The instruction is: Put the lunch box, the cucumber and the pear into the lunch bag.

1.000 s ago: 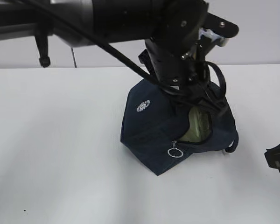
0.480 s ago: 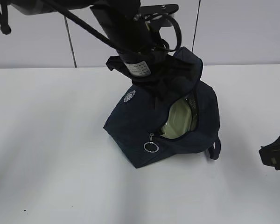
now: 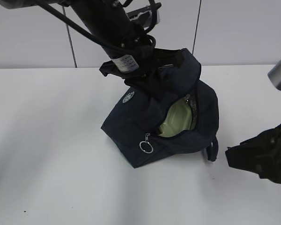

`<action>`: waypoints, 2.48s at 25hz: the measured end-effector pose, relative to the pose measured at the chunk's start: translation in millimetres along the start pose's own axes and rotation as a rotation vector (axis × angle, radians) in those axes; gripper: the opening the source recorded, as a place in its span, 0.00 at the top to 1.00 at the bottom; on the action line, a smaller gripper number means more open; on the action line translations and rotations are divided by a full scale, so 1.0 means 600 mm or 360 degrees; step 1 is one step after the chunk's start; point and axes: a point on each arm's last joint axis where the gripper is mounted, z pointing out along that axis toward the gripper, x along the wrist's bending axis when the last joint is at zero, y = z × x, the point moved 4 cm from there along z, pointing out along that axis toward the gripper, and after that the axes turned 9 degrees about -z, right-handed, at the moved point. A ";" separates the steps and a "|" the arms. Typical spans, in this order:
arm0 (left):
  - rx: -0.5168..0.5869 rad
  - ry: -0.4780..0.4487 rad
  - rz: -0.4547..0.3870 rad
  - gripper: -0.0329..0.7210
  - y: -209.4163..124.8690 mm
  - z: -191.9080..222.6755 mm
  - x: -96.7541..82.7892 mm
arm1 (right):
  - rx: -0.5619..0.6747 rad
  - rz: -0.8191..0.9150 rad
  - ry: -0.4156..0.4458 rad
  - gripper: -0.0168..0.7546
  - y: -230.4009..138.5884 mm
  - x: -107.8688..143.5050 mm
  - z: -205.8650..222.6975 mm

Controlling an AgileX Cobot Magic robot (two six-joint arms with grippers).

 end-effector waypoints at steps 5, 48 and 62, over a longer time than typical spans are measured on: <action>0.0049 -0.0071 0.0011 0.98 0.002 -0.011 0.017 | -0.0137 0.0038 0.0143 0.61 -0.020 0.016 0.023; 0.0100 -0.0237 0.0122 0.98 0.002 -0.025 0.025 | -0.0301 -0.0431 0.0695 0.67 -0.002 0.013 0.225; 0.0100 -0.0237 0.0122 0.98 0.002 -0.025 0.025 | -0.0324 -0.0688 0.0557 0.67 0.027 -0.014 0.258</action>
